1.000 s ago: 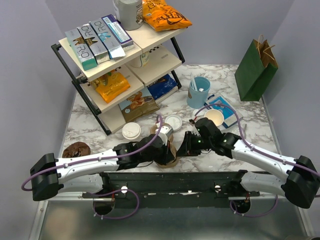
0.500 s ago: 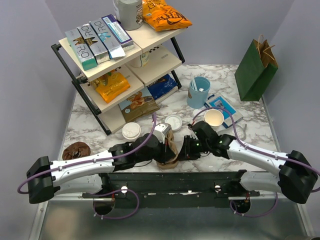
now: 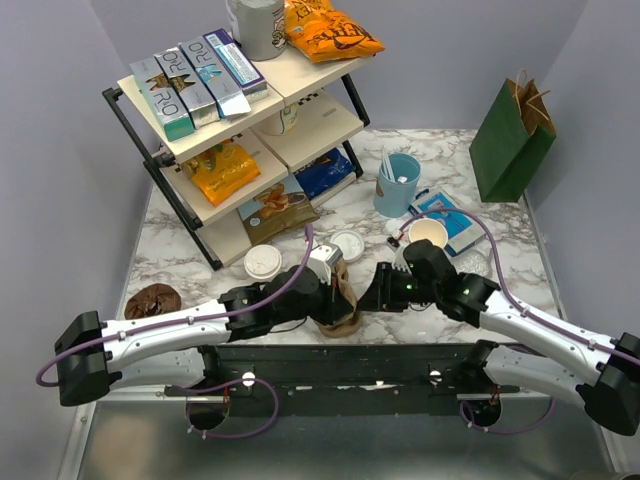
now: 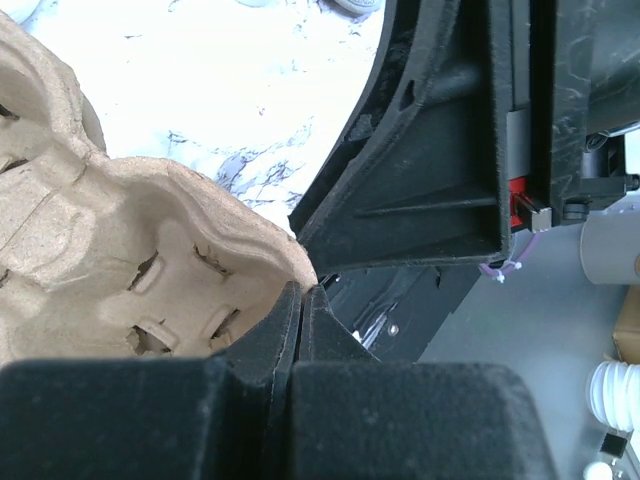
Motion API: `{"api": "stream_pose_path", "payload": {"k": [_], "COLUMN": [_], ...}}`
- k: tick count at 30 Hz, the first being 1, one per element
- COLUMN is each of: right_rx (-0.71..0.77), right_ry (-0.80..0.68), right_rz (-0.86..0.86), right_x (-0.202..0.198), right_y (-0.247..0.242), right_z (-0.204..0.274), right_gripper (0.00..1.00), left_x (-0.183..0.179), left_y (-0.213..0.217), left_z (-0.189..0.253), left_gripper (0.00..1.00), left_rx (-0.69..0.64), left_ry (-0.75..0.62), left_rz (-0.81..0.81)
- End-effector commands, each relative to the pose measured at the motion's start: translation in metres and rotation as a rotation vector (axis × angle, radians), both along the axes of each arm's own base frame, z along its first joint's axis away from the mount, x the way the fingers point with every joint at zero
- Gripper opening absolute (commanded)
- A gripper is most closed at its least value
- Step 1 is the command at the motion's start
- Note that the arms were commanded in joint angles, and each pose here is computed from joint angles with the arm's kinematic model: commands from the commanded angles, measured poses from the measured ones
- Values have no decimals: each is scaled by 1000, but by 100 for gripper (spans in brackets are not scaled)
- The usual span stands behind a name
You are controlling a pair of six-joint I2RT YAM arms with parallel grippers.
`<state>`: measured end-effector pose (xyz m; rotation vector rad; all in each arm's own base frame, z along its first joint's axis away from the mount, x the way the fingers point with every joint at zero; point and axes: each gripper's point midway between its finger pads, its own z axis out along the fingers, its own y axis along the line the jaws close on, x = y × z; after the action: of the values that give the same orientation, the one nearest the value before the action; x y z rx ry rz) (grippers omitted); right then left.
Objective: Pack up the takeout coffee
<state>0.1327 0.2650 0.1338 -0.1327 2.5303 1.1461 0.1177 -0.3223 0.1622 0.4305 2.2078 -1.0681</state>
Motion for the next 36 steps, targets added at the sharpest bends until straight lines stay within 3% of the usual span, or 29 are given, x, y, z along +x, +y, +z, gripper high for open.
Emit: {"api": "stream_pose_path", "payload": {"k": [1,36], "right_rx": [74,-43], "right_ry": [-36,-41], "right_rz": [39,-33], "right_x": [-1,-1], "right_y": [11,-15], "right_z": [19,16], "right_gripper": [40,46], "left_x": [6,7], "left_y": [-8,-5], "left_z": [12,11], "left_gripper": [0,0], "left_rx": [-29,-26], "left_ry": [-11,-2], "left_rz": [17,32]}}
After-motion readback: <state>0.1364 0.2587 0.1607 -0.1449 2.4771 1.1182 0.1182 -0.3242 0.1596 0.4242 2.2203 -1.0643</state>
